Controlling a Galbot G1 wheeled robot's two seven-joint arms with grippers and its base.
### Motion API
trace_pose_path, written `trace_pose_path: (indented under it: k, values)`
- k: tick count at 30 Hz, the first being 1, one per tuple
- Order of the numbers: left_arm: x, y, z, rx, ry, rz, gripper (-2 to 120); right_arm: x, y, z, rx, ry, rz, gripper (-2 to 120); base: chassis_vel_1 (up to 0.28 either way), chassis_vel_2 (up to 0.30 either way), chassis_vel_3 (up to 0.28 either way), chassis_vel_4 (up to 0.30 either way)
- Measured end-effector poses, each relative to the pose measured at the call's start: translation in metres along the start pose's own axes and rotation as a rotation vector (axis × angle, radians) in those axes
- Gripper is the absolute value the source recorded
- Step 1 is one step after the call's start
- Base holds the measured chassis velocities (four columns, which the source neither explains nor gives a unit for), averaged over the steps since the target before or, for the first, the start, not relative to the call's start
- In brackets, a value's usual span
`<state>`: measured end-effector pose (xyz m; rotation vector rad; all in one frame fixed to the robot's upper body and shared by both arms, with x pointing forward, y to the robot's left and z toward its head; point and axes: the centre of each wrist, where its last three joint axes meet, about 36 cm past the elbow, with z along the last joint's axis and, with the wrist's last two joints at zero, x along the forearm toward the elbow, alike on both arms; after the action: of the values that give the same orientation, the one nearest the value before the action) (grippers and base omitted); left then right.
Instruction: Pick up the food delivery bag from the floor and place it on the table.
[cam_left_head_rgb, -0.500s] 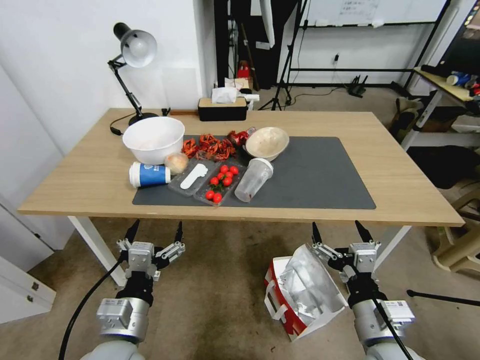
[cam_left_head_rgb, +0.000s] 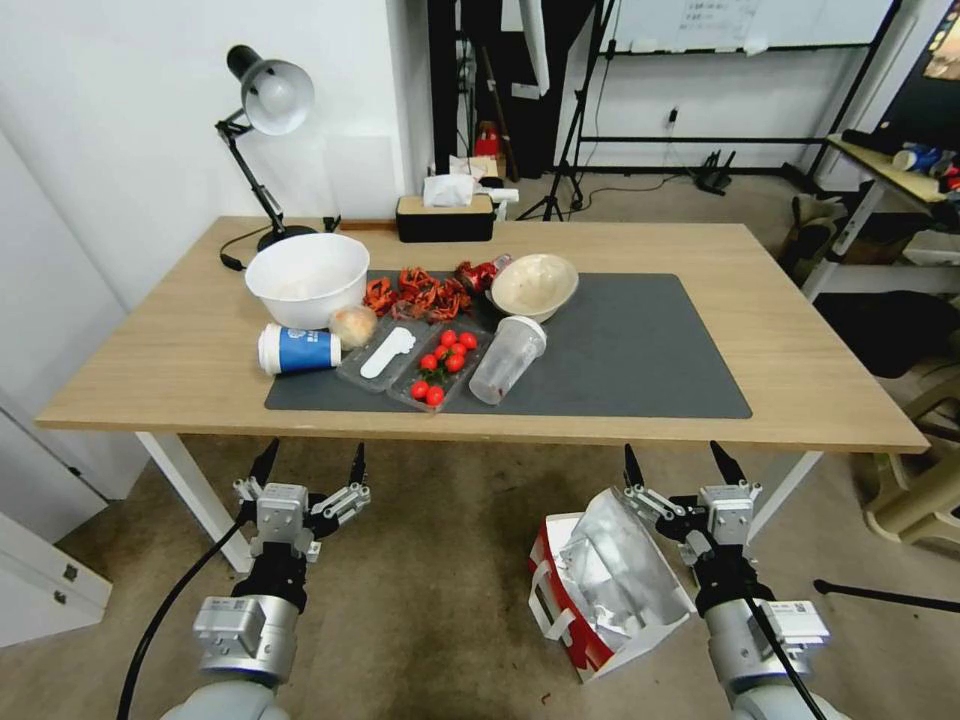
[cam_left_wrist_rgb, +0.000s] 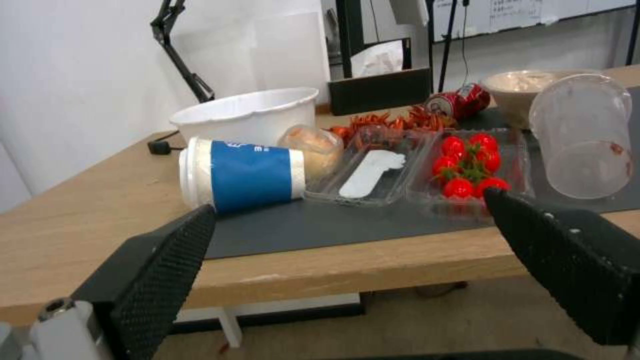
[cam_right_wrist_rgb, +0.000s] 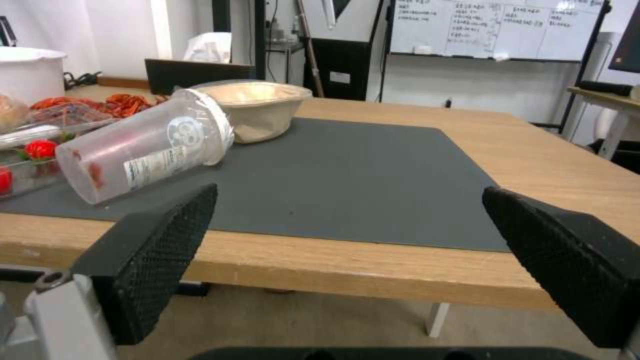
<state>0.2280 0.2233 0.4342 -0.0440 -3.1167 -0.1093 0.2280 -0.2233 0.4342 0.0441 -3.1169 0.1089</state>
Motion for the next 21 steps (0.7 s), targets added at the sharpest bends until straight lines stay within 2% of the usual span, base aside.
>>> trace_pose_path:
  k: [21]
  values:
    - [0.0000,0.0000,0.0000,0.000,0.000,0.000,100,0.0000,0.0000,0.0000,0.000,0.000,0.000,100,0.000,0.000,0.000,0.000]
